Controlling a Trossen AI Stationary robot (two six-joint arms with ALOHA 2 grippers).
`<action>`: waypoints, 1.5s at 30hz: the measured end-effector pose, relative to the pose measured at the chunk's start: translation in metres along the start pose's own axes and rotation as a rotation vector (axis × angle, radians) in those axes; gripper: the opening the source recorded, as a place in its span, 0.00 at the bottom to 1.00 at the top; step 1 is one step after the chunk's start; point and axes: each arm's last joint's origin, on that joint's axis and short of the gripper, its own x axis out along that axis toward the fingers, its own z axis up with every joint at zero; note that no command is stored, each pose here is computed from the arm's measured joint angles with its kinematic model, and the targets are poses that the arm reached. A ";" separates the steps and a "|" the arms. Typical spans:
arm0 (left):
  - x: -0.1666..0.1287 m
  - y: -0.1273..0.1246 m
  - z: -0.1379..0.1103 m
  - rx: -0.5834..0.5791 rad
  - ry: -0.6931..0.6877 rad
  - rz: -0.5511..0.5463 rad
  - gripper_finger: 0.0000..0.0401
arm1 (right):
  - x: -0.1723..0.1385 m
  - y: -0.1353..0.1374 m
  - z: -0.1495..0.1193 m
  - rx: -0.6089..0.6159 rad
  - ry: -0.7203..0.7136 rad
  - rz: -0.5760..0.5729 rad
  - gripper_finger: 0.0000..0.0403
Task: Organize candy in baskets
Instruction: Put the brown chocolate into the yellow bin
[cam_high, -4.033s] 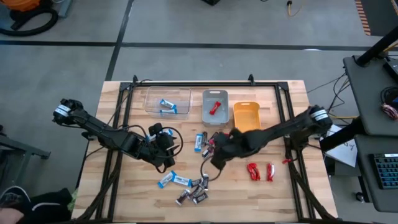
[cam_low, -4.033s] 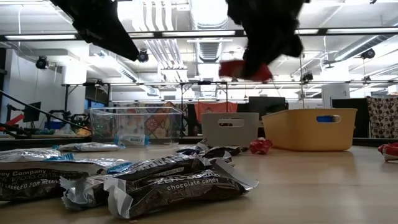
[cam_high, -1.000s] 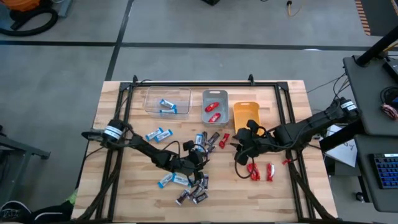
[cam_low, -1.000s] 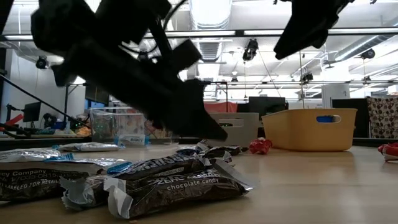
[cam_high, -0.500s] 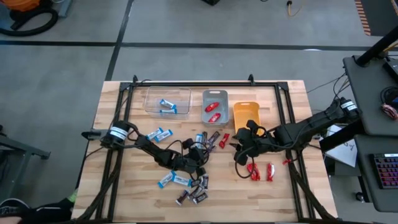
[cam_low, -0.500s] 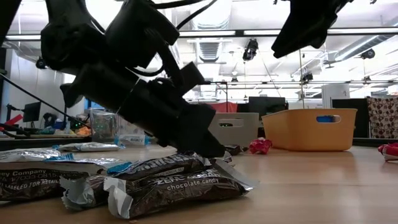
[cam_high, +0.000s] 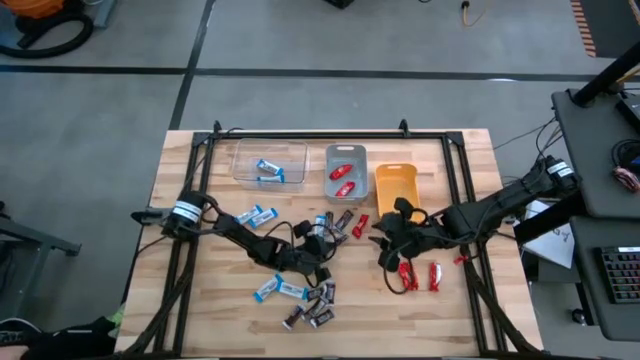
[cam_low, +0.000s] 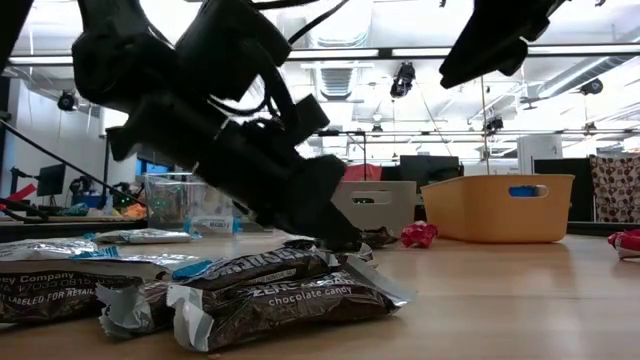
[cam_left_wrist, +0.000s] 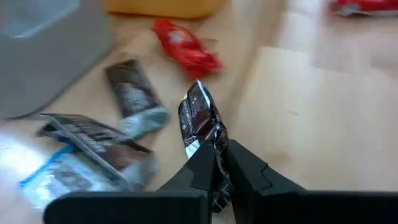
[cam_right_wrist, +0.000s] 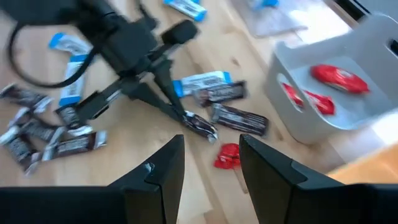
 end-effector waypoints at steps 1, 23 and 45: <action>-0.003 -0.001 0.004 0.015 0.003 -0.036 0.02 | 0.000 0.003 -0.002 -0.025 -0.009 0.015 0.36; -0.060 0.004 0.089 -0.016 -0.201 -0.357 0.02 | 0.020 0.025 -0.033 -0.313 -0.130 0.119 0.34; -0.059 0.002 0.091 -0.031 -0.219 -0.361 0.03 | 0.032 0.033 -0.029 -0.389 -0.185 0.116 0.05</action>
